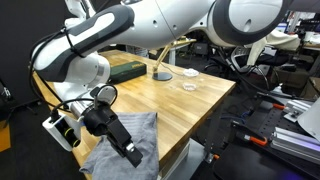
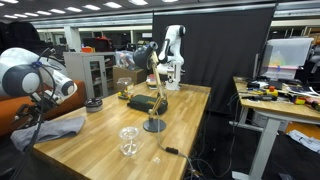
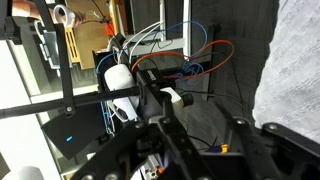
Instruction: Fold the grey towel from right to left
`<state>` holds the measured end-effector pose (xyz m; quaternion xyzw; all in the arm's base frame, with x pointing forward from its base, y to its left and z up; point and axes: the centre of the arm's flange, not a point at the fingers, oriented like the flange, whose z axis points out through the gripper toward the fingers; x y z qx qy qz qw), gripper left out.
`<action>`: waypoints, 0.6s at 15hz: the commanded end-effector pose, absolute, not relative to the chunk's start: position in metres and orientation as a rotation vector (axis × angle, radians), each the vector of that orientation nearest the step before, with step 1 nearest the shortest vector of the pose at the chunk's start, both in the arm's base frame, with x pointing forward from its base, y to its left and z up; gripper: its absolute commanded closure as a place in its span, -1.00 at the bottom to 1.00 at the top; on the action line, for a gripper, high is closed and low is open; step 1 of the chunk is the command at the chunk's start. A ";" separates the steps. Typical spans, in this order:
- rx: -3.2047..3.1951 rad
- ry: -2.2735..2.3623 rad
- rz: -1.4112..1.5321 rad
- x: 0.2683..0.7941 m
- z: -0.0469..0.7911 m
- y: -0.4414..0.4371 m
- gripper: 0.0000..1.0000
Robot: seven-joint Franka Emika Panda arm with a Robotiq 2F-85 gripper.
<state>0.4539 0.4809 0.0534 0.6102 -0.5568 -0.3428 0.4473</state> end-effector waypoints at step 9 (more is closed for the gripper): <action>1.604 -1.377 -0.841 0.447 0.110 0.494 -1.00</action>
